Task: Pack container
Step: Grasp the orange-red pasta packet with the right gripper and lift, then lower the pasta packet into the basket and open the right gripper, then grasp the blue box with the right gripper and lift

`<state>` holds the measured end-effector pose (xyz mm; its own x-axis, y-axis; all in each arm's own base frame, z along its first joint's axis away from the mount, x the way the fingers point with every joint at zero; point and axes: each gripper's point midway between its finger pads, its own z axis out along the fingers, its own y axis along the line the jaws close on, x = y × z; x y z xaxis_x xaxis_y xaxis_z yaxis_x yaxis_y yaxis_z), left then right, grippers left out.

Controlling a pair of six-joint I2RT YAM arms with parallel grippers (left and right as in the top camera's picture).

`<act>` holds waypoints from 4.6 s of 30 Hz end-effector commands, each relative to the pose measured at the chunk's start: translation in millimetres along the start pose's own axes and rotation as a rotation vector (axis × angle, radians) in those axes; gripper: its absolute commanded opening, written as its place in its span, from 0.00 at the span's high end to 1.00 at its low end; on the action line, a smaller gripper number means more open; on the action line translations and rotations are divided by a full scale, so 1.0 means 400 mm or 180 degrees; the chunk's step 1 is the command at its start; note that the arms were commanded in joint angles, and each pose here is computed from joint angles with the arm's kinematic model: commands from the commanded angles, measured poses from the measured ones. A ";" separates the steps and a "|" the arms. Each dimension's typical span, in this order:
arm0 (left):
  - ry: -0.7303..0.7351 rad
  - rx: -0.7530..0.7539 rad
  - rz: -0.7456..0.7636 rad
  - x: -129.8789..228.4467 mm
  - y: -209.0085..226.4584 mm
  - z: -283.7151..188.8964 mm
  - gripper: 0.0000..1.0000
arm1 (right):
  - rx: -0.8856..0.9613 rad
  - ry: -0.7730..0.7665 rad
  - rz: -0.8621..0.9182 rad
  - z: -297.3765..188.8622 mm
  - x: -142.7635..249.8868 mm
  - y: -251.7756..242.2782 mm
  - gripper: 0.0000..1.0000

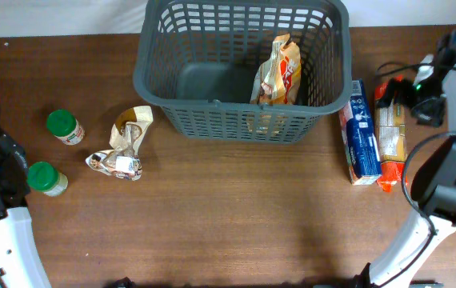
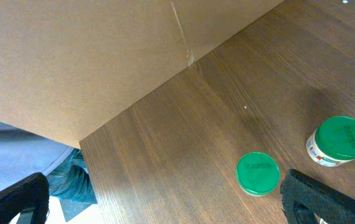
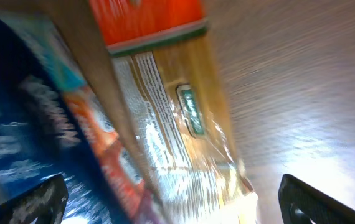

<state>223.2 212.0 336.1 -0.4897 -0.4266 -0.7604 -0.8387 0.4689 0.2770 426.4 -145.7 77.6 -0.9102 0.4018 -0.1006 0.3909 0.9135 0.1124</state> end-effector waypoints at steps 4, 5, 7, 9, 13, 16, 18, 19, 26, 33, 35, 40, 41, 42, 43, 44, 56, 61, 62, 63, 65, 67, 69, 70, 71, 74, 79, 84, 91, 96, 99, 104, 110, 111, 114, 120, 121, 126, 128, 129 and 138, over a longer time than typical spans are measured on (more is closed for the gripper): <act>-0.0002 0.0001 -0.0061 -0.003 0.002 0.001 0.01 | -0.0123 0.0257 -0.0261 0.122 0.033 0.005 0.03; -0.0002 0.0001 -0.0061 -0.003 0.002 0.001 0.01 | -0.0122 0.0269 -0.0259 0.127 0.034 0.004 0.07; -0.0002 0.0001 -0.0061 -0.003 0.002 0.001 0.01 | -0.0123 0.0298 -0.0258 0.138 0.037 0.004 0.18; -0.0002 0.0001 -0.0061 -0.003 0.002 0.001 0.01 | -0.0123 0.0323 -0.0255 0.153 0.039 0.002 0.27; -0.0002 0.0001 -0.0061 -0.003 0.002 0.001 0.01 | -0.0113 0.0346 -0.0162 0.170 0.042 -0.001 0.70; -0.0002 0.0001 -0.0061 -0.003 0.002 0.001 0.01 | -0.0080 0.0342 0.0032 0.165 0.041 -0.008 0.96; -0.0002 0.0001 -0.0061 -0.003 0.002 0.001 0.01 | -0.0067 0.0315 0.0129 0.155 0.036 -0.013 0.96; -0.0002 0.0001 -0.0062 -0.003 0.002 0.001 0.01 | -0.0063 0.0283 0.0182 0.142 0.030 -0.017 0.96; -0.0002 0.0001 -0.0061 -0.003 0.002 0.001 0.01 | 0.0078 -0.0608 0.0111 -0.143 -0.073 -0.013 0.96; -0.0002 0.0008 -0.0057 -0.003 0.001 0.001 0.01 | -0.0082 -0.1833 -0.0337 -0.550 -0.085 0.113 0.96; -0.0001 0.0005 -0.0057 -0.002 0.001 0.001 0.01 | -0.0261 -0.2103 -0.0905 -0.644 -0.050 0.201 0.96; 0.0000 0.0007 -0.0055 -0.002 0.000 0.001 0.01 | -0.0648 -0.2570 -0.2571 -0.785 0.091 0.429 0.96; 0.0000 0.0007 -0.0055 -0.002 0.000 0.001 0.01 | -0.0708 -0.2655 -0.2906 -0.805 0.127 0.474 0.96; -0.0001 0.0006 -0.0056 -0.002 0.001 0.001 0.01 | -0.0741 -0.2727 -0.3168 -0.819 0.155 0.511 0.96; -0.0001 0.0006 -0.0056 -0.002 0.001 0.001 0.01 | -0.0763 -0.2810 -0.3440 -0.833 0.183 0.551 0.96; -0.0001 0.0007 -0.0056 -0.002 0.001 0.001 0.01 | -0.0781 -0.2857 -0.3611 -0.839 0.200 0.577 0.96; -0.0001 0.0006 -0.0056 -0.002 0.001 0.001 0.01 | -0.0812 -0.3357 -0.5342 -0.747 0.240 0.904 0.96; -0.0001 0.0006 -0.0056 -0.002 0.001 0.001 0.01 | -0.0931 -0.3028 -0.5345 -0.599 0.185 0.957 0.96; -0.0001 0.0006 -0.0056 -0.002 0.001 0.001 0.01 | -0.0973 -0.2947 -0.5270 -0.568 0.174 0.966 0.96; -0.0001 0.0006 -0.0056 -0.002 0.001 0.001 0.01 | -0.1037 -0.2851 -0.5140 -0.528 0.158 0.979 0.96; -0.0001 0.0007 -0.0056 -0.002 0.001 0.001 0.01 | -0.1121 -0.2728 -0.4957 -0.473 0.136 0.996 0.96; -0.0001 0.0006 -0.0056 -0.002 0.001 0.001 0.01 | -0.1154 -0.2608 -0.4887 -0.412 0.119 1.009 0.96; -0.0001 0.0006 -0.0056 -0.002 0.001 0.001 0.01 | -0.1182 -0.2476 -0.4831 -0.350 0.106 1.019 0.96; -0.0002 0.0006 -0.0057 -0.003 0.001 0.001 0.01 | -0.1186 -0.2414 -0.4827 -0.324 0.104 1.020 0.96; -0.0001 0.0006 -0.0056 -0.002 0.001 0.001 0.01 | -0.1188 -0.2344 -0.4824 -0.297 0.102 1.020 0.95; -0.0002 0.0008 -0.0057 -0.003 0.001 0.001 0.01 | -0.1218 -0.2130 -0.4693 -0.242 0.104 1.015 0.67; -0.0001 0.0006 -0.0056 -0.002 0.001 0.001 0.01 | -0.1093 -0.2171 -0.4182 -0.298 0.080 0.991 0.12; -0.0001 0.0006 -0.0056 -0.002 0.001 0.001 0.01 | -0.0819 -0.2589 -0.3705 -0.547 0.082 0.905 0.18; -0.0001 0.0006 -0.0056 -0.002 0.001 0.001 0.01 | -0.0778 -0.3123 -0.2091 -0.835 0.016 0.629 0.13; -0.0001 0.0006 -0.0056 -0.002 0.001 0.001 0.01 | -0.0542 -0.2515 -0.0697 -0.740 -0.075 0.285 0.09; -0.0001 0.0006 -0.0056 -0.002 0.001 0.001 0.01 | -0.0403 -0.1928 -0.0206 -0.601 -0.084 0.160 0.07; -0.0001 0.0006 -0.0056 -0.002 0.001 0.001 0.01 | -0.0533 -0.0754 0.0037 -0.316 -0.038 0.118 0.07; -0.0001 0.0006 -0.0056 -0.002 0.001 0.001 0.01 | -0.0512 0.0227 -0.0070 -0.027 0.053 0.165 0.13; -0.0001 0.0007 -0.0056 -0.002 0.001 0.001 0.01 | -0.0533 0.0301 -0.0156 -0.002 0.066 0.178 0.14; -0.0001 0.0006 -0.0056 -0.002 0.001 0.001 0.01 | -0.0548 0.0356 -0.0330 0.044 0.083 0.209 0.15; -0.0001 0.0006 -0.0056 -0.002 0.001 0.001 0.01 | -0.0528 0.0360 -0.0429 0.110 0.105 0.230 0.21; -0.0001 0.0006 -0.0056 -0.002 0.001 0.001 0.01 | -0.0489 0.0372 -0.0423 0.124 0.111 0.223 0.22; -0.0001 0.0006 -0.0056 -0.002 0.001 0.001 0.01 | -0.0449 0.0454 -0.0278 0.176 0.144 0.201 0.73; -0.0001 0.0006 -0.0056 -0.002 0.001 0.001 0.01 | -0.0447 0.0431 -0.0200 0.171 0.137 0.195 0.96; -0.0001 0.0006 -0.0056 -0.002 0.001 0.001 0.01 | -0.0451 0.0381 -0.0134 0.160 0.125 0.189 0.96; -0.0001 0.0007 -0.0056 -0.002 0.001 0.001 0.01 | -0.0768 -0.1118 0.0208 -0.333 -0.080 0.132 0.96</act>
<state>223.2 212.0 336.1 -0.4897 -0.4266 -0.7604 -0.8387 0.4689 0.2770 435.2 -93.6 66.2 -0.8852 0.4599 -0.0695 0.4256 0.8612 0.2778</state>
